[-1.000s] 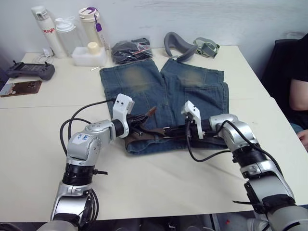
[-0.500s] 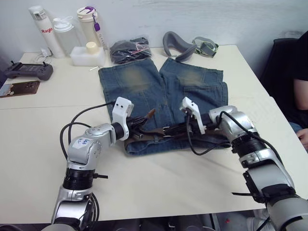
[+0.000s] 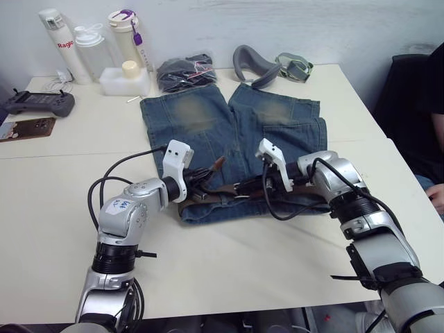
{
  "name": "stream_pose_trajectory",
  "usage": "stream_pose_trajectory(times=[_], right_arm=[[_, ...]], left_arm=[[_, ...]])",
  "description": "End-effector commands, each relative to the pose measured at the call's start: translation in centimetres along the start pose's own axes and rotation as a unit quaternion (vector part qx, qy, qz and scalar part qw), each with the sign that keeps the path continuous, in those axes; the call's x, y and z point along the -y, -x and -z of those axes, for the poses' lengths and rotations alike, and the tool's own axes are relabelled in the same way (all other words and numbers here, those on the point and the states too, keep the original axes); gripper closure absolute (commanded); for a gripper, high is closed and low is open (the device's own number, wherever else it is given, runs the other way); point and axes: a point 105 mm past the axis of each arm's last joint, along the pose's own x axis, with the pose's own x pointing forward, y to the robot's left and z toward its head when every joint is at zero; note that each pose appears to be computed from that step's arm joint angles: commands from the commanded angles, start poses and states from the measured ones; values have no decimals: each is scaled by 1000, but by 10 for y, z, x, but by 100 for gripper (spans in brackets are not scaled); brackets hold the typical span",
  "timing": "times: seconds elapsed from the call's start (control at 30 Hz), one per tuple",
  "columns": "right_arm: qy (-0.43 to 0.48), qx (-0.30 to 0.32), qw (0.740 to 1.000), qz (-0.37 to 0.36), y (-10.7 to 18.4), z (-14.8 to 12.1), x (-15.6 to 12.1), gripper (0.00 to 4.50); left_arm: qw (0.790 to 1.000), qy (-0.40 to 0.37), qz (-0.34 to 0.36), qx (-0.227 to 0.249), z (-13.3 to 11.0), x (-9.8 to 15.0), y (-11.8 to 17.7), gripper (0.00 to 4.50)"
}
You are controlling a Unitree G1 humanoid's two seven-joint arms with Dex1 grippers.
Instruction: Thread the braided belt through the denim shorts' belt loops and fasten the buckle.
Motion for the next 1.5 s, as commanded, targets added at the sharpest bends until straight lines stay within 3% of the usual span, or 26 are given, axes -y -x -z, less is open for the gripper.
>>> stream_pose_trajectory(times=[0.03,0.23,0.53,0.7,0.9,1.07,1.2,1.3,1.5], right_arm=[[15,5,1000,0,-2,-8,-1,440],[10,-23,1000,-1,-12,3,-1,440],[-71,-168,983,22,-26,81,8,440],[-45,-239,970,25,-25,110,11,440],[-32,-252,967,25,-37,122,10,440],[-11,-250,968,18,-46,125,7,440],[59,-298,953,4,-47,142,1,440],[75,-307,949,-18,-52,150,-8,440],[85,-310,946,-35,-59,158,-20,440]], left_arm=[[1000,-11,1,15,-7,2,3,450],[1000,-13,1,16,-9,2,2,450],[1000,-15,3,25,-14,4,-3,450],[997,-3,7,78,-40,-2,-6,450],[989,-7,55,138,-73,9,-17,450],[971,-12,135,199,-120,37,-38,450],[947,-39,218,231,-162,76,-54,450],[928,-52,277,245,-186,103,-59,450],[884,-56,398,240,-212,159,-58,450]])
